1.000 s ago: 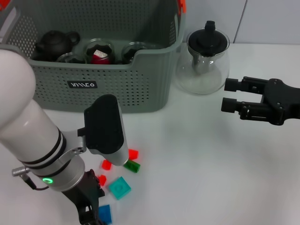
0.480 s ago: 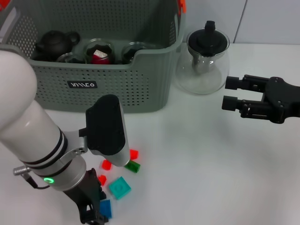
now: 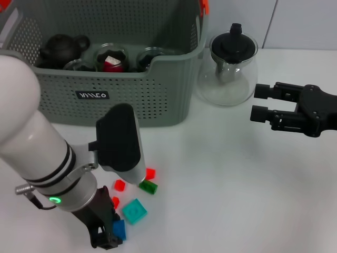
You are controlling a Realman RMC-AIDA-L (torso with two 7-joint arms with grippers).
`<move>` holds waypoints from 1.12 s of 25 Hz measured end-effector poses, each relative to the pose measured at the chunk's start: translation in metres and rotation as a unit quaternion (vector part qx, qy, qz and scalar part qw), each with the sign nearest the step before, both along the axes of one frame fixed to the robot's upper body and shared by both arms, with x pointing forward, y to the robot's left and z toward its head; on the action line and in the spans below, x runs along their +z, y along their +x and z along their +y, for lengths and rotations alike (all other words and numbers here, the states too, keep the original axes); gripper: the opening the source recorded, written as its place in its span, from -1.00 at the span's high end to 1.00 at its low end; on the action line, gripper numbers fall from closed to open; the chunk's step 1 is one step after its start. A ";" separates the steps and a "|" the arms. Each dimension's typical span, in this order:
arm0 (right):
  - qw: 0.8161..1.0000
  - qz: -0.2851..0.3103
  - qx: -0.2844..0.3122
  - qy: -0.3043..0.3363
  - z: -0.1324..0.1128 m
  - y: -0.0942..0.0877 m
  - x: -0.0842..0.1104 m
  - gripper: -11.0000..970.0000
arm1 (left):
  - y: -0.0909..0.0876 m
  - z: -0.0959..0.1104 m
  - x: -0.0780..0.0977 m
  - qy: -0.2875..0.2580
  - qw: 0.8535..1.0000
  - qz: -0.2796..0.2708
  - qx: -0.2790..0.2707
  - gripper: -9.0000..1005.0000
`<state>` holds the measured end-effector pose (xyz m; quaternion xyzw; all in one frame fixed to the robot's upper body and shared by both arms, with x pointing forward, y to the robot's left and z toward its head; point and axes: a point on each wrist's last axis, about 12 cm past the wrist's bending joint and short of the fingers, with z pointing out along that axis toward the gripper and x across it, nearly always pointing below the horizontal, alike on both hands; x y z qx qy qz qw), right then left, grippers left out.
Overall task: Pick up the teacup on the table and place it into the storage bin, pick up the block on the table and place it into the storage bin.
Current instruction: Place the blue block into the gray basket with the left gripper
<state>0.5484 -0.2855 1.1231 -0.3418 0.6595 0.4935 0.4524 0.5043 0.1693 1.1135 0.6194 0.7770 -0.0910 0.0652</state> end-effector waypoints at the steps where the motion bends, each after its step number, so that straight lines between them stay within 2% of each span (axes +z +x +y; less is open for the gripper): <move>1: 1.000 0.000 0.000 0.000 0.000 0.000 0.000 -0.64 | 0.000 0.001 0.003 -0.002 1.000 -0.001 0.004 0.19; 6: 1.000 -0.002 0.001 -0.001 0.001 0.001 0.002 -0.64 | 0.003 0.021 0.028 -0.047 0.997 0.010 0.063 0.19; 10: 1.000 -0.004 0.003 -0.001 0.001 0.003 0.003 -0.64 | 0.013 0.048 0.068 -0.159 0.977 0.030 0.139 0.19; 13: 1.000 -0.006 0.004 -0.002 0.002 0.003 0.004 -0.64 | 0.033 0.072 0.109 -0.278 0.942 0.008 0.191 0.19; 15: 1.000 -0.008 0.004 -0.002 0.002 0.004 0.004 -0.64 | 0.051 0.084 0.131 -0.336 0.917 -0.017 0.214 0.19; 18: 1.000 -0.009 0.004 -0.002 0.002 0.004 0.004 -0.64 | 0.088 0.094 0.157 -0.383 0.886 -0.076 0.251 0.19; 20: 1.000 -0.010 0.005 -0.002 0.002 0.005 0.005 -0.64 | 0.112 0.095 0.166 -0.381 0.874 -0.116 0.278 0.19; 23: 1.000 -0.010 0.005 -0.003 0.002 0.006 0.006 -0.64 | 0.148 0.086 0.166 -0.349 0.867 -0.165 0.316 0.19; 28: 1.000 -0.012 0.006 -0.005 0.001 0.008 0.008 -0.64 | 0.190 0.067 0.142 -0.283 0.863 -0.214 0.360 0.19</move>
